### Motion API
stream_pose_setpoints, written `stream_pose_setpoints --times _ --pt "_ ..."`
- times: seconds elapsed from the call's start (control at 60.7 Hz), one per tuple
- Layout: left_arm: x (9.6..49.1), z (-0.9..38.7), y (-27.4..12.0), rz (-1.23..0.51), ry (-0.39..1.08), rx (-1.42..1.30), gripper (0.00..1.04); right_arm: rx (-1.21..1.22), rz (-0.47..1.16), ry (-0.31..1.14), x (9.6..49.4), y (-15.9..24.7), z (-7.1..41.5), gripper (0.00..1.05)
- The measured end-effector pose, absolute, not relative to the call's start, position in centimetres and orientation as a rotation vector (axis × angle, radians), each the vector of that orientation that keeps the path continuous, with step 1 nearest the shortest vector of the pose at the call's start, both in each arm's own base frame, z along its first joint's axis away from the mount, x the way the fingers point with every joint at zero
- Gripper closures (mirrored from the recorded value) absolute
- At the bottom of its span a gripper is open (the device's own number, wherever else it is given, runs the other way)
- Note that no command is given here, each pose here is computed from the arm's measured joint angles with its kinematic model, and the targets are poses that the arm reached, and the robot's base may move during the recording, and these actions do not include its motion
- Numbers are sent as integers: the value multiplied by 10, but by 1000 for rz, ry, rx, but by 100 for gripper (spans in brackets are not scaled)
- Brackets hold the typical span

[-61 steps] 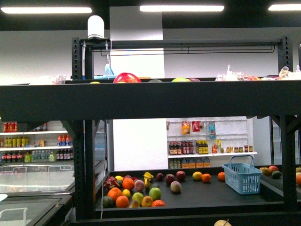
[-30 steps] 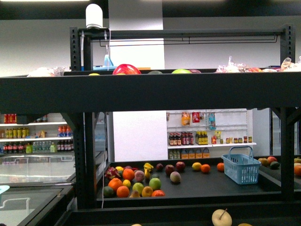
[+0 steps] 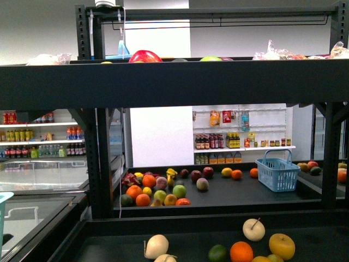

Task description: Pick lemon from shelf

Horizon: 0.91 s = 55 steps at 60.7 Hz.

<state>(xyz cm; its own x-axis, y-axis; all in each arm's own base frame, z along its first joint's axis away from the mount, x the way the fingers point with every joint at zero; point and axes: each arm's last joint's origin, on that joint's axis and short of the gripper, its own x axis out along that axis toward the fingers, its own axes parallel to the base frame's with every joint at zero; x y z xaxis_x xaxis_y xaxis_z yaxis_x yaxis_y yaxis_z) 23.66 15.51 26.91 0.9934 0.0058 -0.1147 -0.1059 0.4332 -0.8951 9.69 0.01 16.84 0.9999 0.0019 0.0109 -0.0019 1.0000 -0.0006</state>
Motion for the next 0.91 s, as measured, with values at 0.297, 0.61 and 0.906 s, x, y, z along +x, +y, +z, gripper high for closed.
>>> stream_pose_setpoints --times 0.297,0.61,0.906 --pt "294 265 196 70 86 -1245 8 -1 2 -11 97 0 168 7" --pt "358 265 203 44 48 -1323 8 -1 2 -11 97 0 168 7" --pt "401 272 210 71 50 -1364 8 -1 2 -11 97 0 168 7"
